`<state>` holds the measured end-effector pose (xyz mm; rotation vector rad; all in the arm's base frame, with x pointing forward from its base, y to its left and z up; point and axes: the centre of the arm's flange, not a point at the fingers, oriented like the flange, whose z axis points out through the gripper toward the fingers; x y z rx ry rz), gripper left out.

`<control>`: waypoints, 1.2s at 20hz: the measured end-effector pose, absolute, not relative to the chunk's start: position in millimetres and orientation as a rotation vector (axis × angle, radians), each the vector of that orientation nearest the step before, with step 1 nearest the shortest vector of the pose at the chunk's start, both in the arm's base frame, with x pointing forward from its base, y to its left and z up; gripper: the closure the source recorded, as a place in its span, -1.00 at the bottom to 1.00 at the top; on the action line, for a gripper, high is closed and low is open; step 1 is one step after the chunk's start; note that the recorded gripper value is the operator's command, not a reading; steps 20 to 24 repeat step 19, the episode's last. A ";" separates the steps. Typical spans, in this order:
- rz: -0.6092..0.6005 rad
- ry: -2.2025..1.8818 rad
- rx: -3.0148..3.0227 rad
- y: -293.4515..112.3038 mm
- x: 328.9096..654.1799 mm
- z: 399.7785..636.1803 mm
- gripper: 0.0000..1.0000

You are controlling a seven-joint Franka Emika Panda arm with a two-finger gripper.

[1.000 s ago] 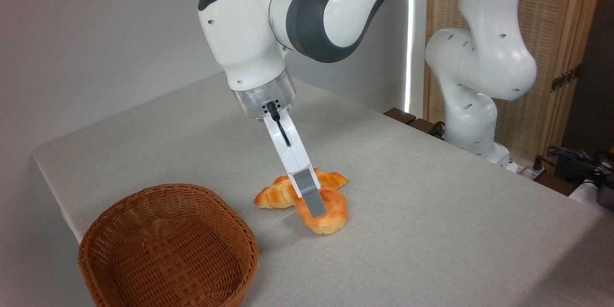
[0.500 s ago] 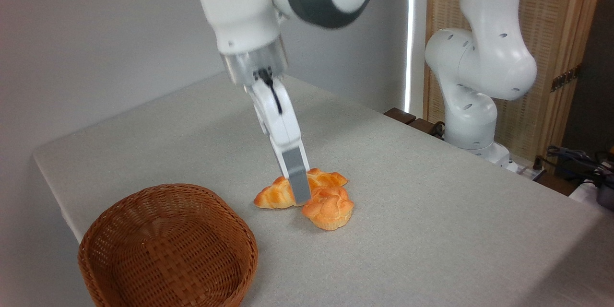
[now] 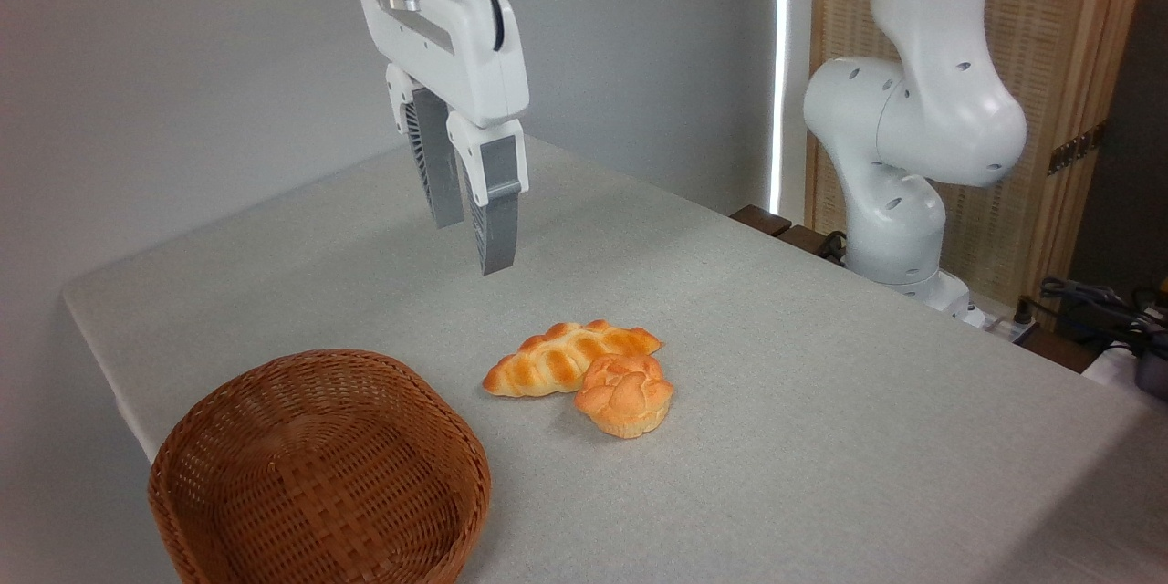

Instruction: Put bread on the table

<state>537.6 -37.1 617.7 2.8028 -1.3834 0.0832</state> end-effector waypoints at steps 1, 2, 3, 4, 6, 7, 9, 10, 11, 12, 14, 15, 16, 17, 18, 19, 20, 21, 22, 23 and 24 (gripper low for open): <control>0.063 -1.348 2.806 -39.2 539.4 615.5 -1.00; 0.046 -1.312 2.811 -40.3 542.3 614.1 -1.00; 0.038 -1.293 2.815 -40.7 545.8 613.1 -1.00; 0.032 -1.284 2.817 -40.8 549.0 611.8 -1.00; 0.017 -1.270 2.818 -38.1 552.5 609.9 -1.00; 0.002 -1.264 2.816 -36.0 551.4 610.2 -1.00; -0.011 -1.247 2.820 -29.5 549.5 612.4 -1.00; -0.009 -1.240 2.824 -26.7 549.4 613.3 -1.00; -0.006 -1.231 2.829 -23.0 549.6 614.2 -1.00; -0.001 -1.216 2.836 -16.6 549.9 615.4 -1.00; 0.005 -1.204 2.842 -6.8 550.2 616.9 -1.00; 0.006 -1.203 2.843 -3.6 550.3 617.4 -1.00; 0.007 -1.205 2.842 -3.0 550.3 617.6 -1.00; 0.007 -1.209 2.840 -4.3 550.3 617.6 -1.00; 0.007 -1.214 2.838 -6.2 550.3 617.6 -1.00; 0.007 -1.218 2.836 -7.9 550.3 617.6 -1.00; 0.007 -1.218 2.836 -7.9 550.3 617.6 -1.00; 0.007 -1.218 2.836 -7.9 550.3 617.6 -1.00; 0.007 -1.218 2.836 -7.9 550.3 617.6 -1.00; 0.007 -1.218 2.836 -7.9 550.3 617.6 -1.00; 0.007 -1.218 2.836 -7.9 550.3 617.6 -1.00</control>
